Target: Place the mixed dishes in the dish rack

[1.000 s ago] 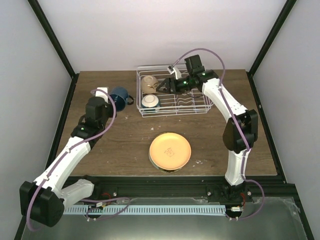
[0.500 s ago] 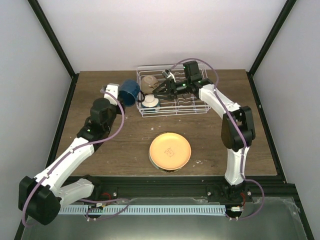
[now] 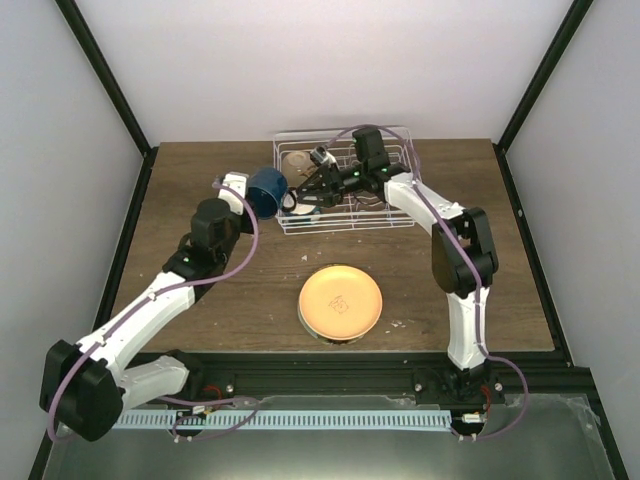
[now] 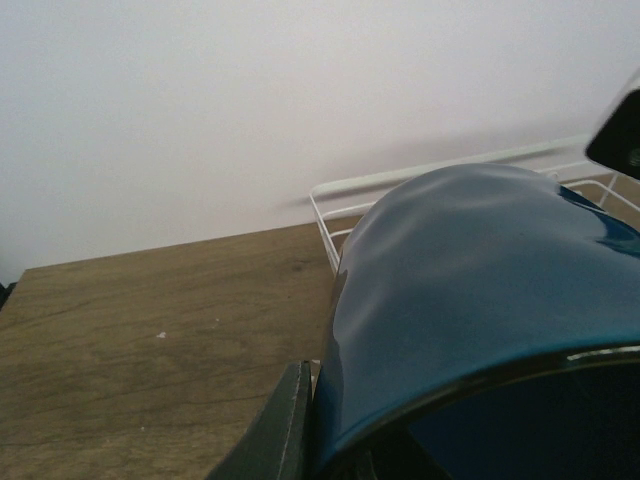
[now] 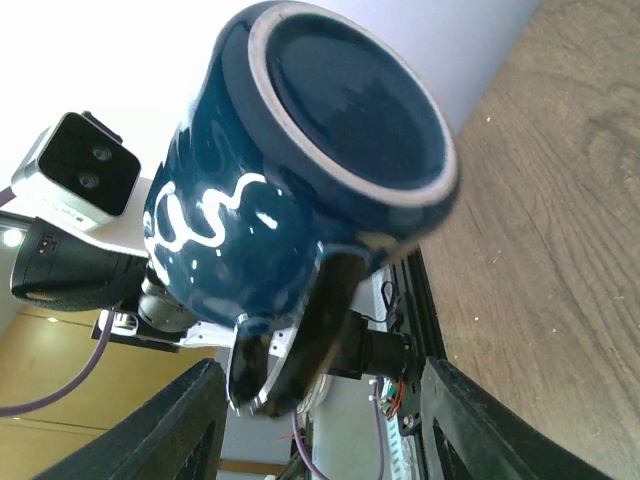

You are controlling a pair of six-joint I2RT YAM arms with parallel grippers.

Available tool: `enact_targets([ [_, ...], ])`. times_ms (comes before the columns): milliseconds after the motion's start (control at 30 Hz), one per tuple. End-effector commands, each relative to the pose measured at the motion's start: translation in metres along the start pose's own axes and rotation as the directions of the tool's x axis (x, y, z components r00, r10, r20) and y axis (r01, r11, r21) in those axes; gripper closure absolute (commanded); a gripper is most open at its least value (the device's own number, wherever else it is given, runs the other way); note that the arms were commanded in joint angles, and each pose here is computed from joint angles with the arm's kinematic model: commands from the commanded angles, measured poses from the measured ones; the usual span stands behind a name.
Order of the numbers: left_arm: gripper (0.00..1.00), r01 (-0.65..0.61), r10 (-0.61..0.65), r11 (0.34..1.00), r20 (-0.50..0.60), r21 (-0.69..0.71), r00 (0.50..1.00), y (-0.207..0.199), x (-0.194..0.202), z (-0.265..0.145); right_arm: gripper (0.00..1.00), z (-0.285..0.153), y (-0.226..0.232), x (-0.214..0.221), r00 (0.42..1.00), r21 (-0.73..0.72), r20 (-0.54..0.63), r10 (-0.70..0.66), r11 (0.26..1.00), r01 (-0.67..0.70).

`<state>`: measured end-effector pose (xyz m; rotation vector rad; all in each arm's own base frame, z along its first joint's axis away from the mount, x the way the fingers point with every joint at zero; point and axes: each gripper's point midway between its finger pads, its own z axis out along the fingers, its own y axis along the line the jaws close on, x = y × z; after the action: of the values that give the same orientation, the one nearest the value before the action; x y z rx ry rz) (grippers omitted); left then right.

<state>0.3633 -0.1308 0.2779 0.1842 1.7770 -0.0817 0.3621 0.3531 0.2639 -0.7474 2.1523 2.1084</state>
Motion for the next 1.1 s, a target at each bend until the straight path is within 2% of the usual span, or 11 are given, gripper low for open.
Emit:
enact_targets([
  [0,1.00,0.041,-0.046,0.998,0.113,0.046,0.993,-0.014,-0.027,0.001,0.46,0.013,0.009,-0.005,0.999,-0.038,-0.037,-0.026,0.999,0.025],
  [233,1.00,0.041,-0.048,0.997,0.108,0.063,0.993,-0.023,-0.022,0.009,0.53,0.024,0.004,-0.001,0.998,-0.058,-0.070,-0.006,0.998,0.001],
  [667,0.99,0.035,-0.040,0.998,0.092,0.054,0.995,-0.027,-0.014,0.018,0.96,0.025,0.006,0.003,0.996,-0.075,-0.085,-0.013,0.997,0.006],
  [733,0.91,0.037,-0.042,0.997,0.084,0.062,0.996,-0.029,-0.011,0.019,0.99,0.025,0.007,0.001,0.996,-0.073,-0.082,-0.020,0.997,0.014],
  [1067,0.53,0.064,-0.064,0.997,0.010,0.042,0.998,-0.026,0.017,0.020,0.99,0.017,0.012,-0.021,0.996,-0.024,-0.014,-0.083,0.996,0.082],
])
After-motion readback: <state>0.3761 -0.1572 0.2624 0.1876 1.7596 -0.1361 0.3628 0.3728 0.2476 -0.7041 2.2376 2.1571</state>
